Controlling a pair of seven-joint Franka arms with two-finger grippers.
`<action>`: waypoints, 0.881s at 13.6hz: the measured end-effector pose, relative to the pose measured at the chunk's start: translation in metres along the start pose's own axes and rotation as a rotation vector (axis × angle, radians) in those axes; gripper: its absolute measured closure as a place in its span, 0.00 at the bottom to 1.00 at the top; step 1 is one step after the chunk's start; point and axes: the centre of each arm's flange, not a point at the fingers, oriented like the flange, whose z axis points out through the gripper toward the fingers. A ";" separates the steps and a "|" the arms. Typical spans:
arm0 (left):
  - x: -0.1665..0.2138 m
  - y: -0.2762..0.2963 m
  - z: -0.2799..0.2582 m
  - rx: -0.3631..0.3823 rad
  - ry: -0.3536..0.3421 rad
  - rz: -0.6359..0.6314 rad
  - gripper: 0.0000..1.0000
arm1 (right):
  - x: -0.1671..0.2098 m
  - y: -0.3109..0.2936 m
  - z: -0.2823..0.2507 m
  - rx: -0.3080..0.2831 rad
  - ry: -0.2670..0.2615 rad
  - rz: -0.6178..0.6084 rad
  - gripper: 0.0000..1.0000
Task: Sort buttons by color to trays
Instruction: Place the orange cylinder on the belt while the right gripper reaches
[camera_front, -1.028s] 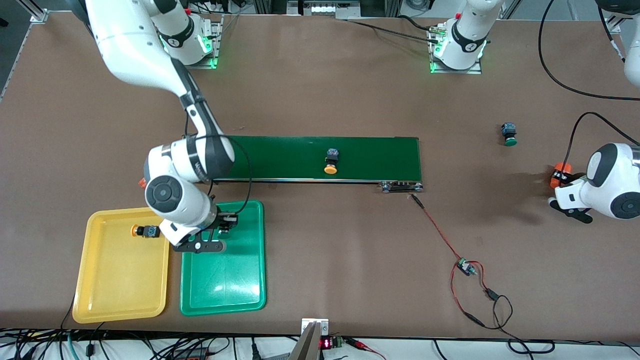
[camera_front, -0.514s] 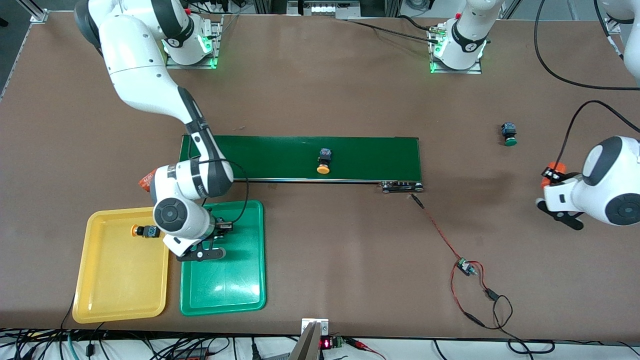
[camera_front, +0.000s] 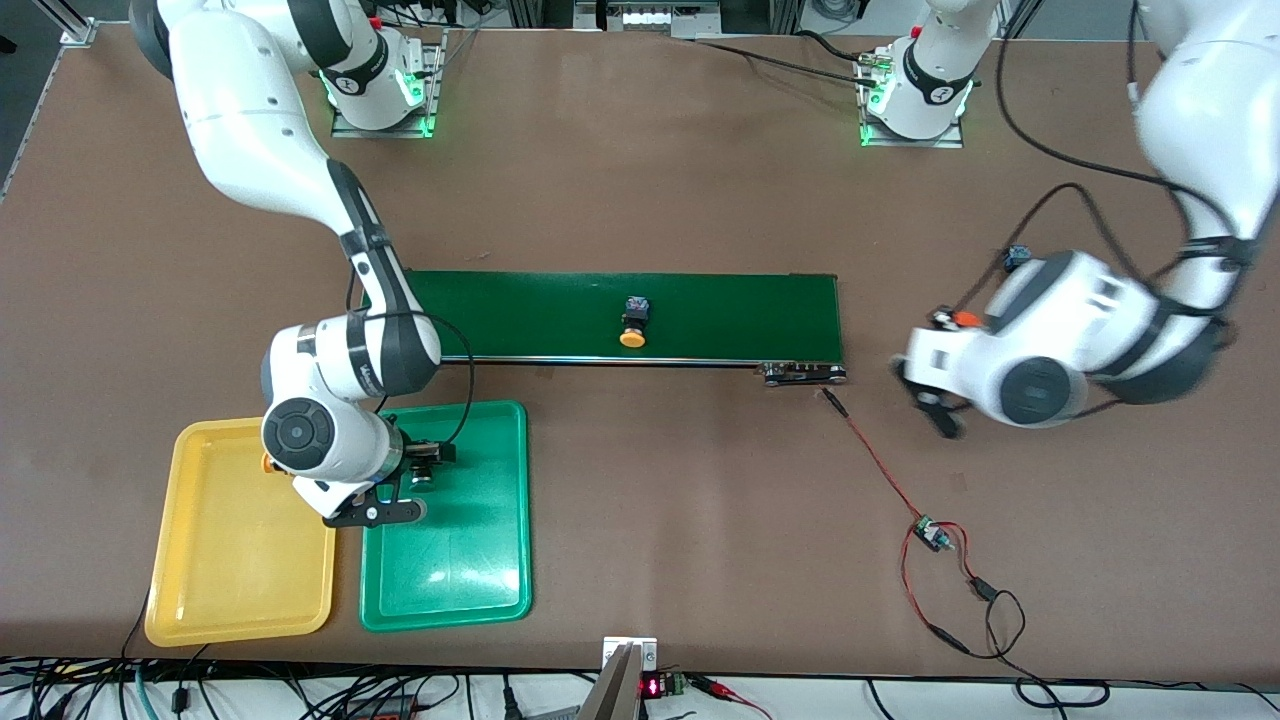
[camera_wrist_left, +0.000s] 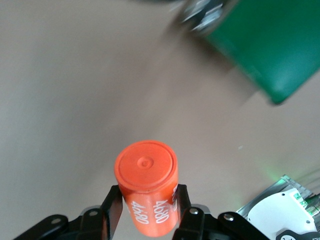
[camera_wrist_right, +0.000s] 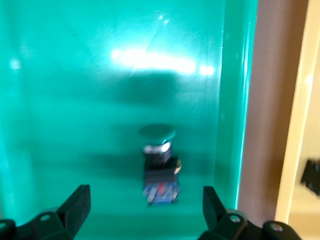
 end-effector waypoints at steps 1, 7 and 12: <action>0.026 0.026 -0.002 0.023 0.002 0.064 0.51 | -0.008 -0.011 -0.022 0.005 -0.016 0.019 0.00; 0.101 0.095 0.007 0.087 0.097 0.364 0.51 | -0.077 -0.128 -0.085 0.009 -0.071 0.156 0.00; 0.121 0.125 0.011 0.103 0.131 0.422 0.26 | -0.120 -0.186 -0.054 -0.041 -0.128 0.159 0.00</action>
